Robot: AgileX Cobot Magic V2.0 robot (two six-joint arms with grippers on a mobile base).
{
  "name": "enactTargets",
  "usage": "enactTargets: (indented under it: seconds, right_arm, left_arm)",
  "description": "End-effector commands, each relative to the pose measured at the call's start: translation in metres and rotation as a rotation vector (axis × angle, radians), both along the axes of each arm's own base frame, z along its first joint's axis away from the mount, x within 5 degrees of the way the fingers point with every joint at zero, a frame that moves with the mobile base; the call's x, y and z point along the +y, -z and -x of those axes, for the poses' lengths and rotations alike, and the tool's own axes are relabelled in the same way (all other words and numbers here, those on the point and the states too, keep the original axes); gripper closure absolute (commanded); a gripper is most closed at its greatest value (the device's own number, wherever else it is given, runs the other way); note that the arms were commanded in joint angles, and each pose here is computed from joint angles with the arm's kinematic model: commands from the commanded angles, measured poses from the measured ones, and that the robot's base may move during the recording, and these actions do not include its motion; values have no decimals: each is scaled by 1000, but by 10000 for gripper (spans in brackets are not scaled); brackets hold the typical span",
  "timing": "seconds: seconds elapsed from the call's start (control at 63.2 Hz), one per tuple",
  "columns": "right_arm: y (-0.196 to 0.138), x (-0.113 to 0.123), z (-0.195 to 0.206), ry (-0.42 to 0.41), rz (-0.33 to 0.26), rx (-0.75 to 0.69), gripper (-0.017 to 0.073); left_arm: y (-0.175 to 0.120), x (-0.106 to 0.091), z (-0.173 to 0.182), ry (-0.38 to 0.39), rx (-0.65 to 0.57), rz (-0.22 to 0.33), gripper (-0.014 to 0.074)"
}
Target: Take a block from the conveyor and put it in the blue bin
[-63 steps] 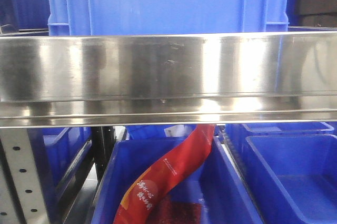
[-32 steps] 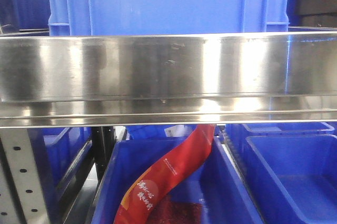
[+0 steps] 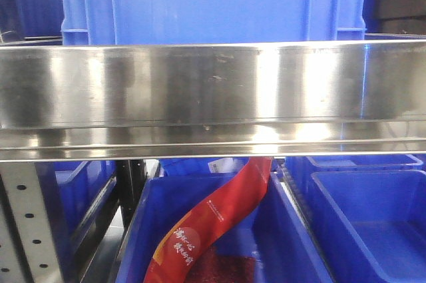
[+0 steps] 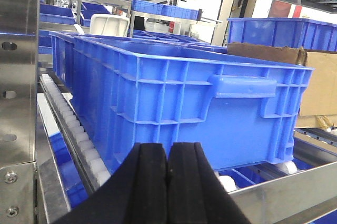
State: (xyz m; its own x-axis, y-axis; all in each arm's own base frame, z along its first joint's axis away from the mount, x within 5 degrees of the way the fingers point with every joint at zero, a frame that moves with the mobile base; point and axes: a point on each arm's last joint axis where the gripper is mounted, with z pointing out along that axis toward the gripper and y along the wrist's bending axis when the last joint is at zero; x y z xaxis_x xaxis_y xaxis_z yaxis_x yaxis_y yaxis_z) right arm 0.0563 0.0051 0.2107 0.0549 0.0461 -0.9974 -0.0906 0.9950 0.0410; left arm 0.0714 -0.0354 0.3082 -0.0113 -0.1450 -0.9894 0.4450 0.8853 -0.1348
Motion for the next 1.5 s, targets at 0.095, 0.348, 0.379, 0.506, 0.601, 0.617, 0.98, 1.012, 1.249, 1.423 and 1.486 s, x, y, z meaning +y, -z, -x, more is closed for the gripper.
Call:
enactTargets:
  seconds: [0.095, 0.348, 0.379, 0.506, 0.601, 0.617, 0.98, 1.012, 1.249, 1.423, 1.486]
  right_arm:
    - [-1, 0, 0, 5, -2, -13, 721]
    - [-1, 0, 0, 5, -2, -13, 721]
    - [-1, 0, 0, 5, -2, -13, 721]
    - [-1, 0, 0, 5, -2, -13, 721]
    - [-1, 0, 0, 5, -2, -13, 721]
    - [-1, 0, 0, 5, -2, -13, 721]
    - [-1, 0, 0, 5, -2, -13, 721]
    - [-1, 0, 0, 5, -2, -13, 721]
    - [-1, 0, 0, 5, -2, -13, 721]
    - [-1, 0, 0, 5, -2, -13, 721]
    - [-1, 0, 0, 5, -2, -13, 721]
  left_arm:
    - [-2, 1, 1, -3, -17, 20, 704]
    - [-2, 1, 1, -3, -17, 20, 704]
    - [-2, 1, 1, -3, -17, 20, 704]
    - [-2, 1, 1, -3, -17, 20, 704]
    - [-2, 1, 1, -3, -17, 20, 704]
    - [-2, 1, 1, -3, -17, 20, 704]
    - [-2, 1, 1, -12, -46, -30, 704]
    - [-3, 2, 2, -18, -72, -60, 704]
    - [25, 18, 12, -183, -99, -213, 704]
    - [60, 31, 19, -371, -64, -209, 704]
    - [72, 33, 21, -415, -57, -198, 704]
